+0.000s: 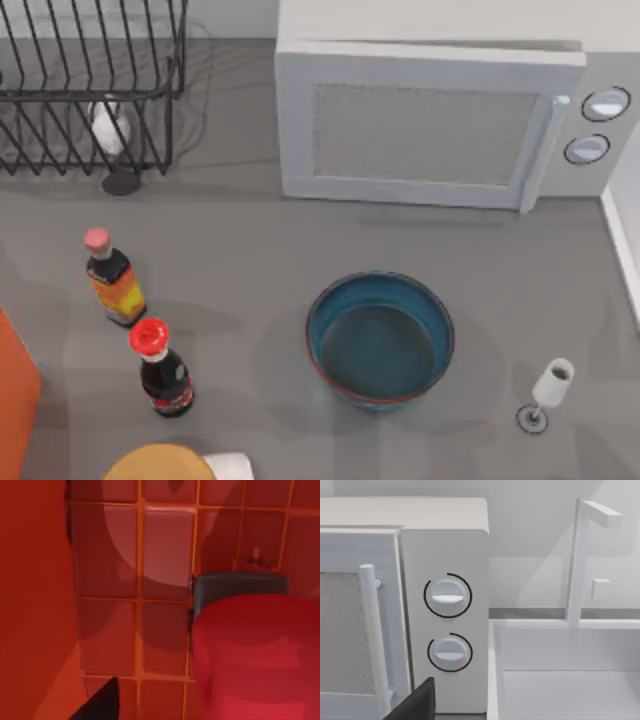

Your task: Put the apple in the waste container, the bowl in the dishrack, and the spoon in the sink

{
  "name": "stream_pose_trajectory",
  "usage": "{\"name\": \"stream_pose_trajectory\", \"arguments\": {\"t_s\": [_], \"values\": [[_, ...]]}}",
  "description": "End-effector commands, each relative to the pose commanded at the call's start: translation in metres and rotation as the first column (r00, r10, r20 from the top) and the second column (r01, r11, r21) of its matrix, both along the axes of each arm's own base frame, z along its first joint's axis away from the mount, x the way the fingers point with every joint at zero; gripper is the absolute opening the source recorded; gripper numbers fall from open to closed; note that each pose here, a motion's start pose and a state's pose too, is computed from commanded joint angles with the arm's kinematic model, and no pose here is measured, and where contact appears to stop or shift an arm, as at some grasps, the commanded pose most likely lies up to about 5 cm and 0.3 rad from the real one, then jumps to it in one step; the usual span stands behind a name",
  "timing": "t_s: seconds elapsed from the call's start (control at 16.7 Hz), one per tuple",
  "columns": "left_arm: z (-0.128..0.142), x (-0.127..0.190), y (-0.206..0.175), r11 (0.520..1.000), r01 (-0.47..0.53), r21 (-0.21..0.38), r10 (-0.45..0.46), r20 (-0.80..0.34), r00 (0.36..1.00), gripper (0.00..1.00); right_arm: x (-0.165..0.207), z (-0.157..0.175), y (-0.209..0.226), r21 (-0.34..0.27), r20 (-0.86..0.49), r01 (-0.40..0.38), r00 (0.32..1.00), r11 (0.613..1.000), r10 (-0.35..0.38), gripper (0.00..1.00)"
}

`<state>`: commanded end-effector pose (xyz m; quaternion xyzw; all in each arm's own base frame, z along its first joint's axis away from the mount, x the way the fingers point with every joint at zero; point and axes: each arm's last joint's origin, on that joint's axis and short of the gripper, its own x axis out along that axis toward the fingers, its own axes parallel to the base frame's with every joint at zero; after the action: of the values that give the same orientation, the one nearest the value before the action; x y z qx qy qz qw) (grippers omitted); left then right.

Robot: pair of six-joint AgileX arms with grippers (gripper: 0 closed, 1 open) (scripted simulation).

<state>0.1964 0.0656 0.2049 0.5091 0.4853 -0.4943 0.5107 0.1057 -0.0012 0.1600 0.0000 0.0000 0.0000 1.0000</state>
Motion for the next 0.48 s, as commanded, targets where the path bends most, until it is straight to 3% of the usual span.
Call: {"name": "stream_pose_trajectory", "arguments": {"t_s": [0.3, 0.48], "values": [[0.001, -0.018, -0.015, 0.976, -0.219, 0.006, 0.213, 0.208, 0.955, 1.00, 0.000, 0.000, 0.000, 0.000, 0.000, 0.000, 1.000, 1.000, 0.000, 1.00], [0.000, -0.035, -0.027, 0.904, -0.416, -0.100, 0.420, 0.390, 0.819, 1.00, 0.000, 0.000, 0.000, 0.000, 0.000, 0.000, 1.000, 1.000, 0.000, 1.00]]}}
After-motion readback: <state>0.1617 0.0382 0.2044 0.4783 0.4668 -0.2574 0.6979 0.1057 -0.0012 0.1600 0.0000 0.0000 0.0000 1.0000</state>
